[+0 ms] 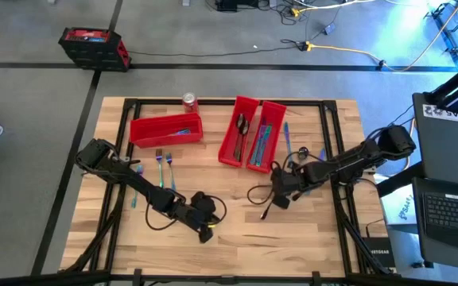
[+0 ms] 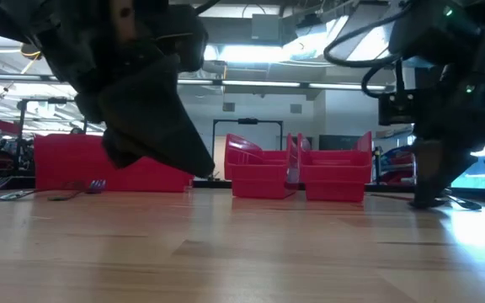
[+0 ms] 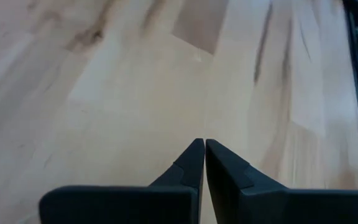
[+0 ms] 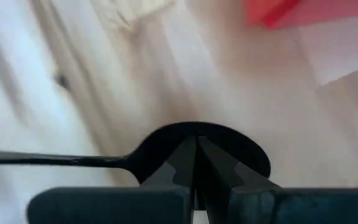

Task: Sort silverware
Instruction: Put the black spoon into the middle red bin

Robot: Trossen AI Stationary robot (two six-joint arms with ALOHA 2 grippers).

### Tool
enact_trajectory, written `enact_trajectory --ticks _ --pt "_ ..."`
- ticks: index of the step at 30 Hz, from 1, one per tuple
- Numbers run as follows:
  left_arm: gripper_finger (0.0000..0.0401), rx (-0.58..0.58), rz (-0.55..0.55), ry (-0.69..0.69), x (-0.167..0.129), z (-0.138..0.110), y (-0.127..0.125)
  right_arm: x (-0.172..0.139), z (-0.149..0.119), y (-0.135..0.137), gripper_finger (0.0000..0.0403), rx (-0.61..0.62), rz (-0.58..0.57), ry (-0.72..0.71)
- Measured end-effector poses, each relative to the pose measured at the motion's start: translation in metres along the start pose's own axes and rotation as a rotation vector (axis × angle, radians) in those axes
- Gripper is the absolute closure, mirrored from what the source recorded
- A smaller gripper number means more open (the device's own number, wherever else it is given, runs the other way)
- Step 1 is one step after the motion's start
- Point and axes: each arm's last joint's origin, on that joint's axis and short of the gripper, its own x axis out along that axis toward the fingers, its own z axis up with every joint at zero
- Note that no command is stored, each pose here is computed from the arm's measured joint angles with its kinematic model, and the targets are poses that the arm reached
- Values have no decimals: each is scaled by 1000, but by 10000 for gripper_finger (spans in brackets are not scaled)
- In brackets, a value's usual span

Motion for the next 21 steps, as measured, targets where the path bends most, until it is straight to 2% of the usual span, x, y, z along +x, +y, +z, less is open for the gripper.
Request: enact_trajectory --ticks 6,9,12,16,21 --pt "400 109 -30 1 -1 5 1 -5 -1 20 403 238 68 -90" --pt "400 212 -50 0 -5 7 -2 -7 1 29 403 322 133 -141" --pt "400 309 -81 8 -12 7 -6 -6 -2 35 403 397 146 -164" --pt "400 392 -110 88 -24 7 -6 -5 -4 41 403 415 173 -193" --pt "400 465 -79 194 -41 6 0 -15 4 62 403 442 361 -334"
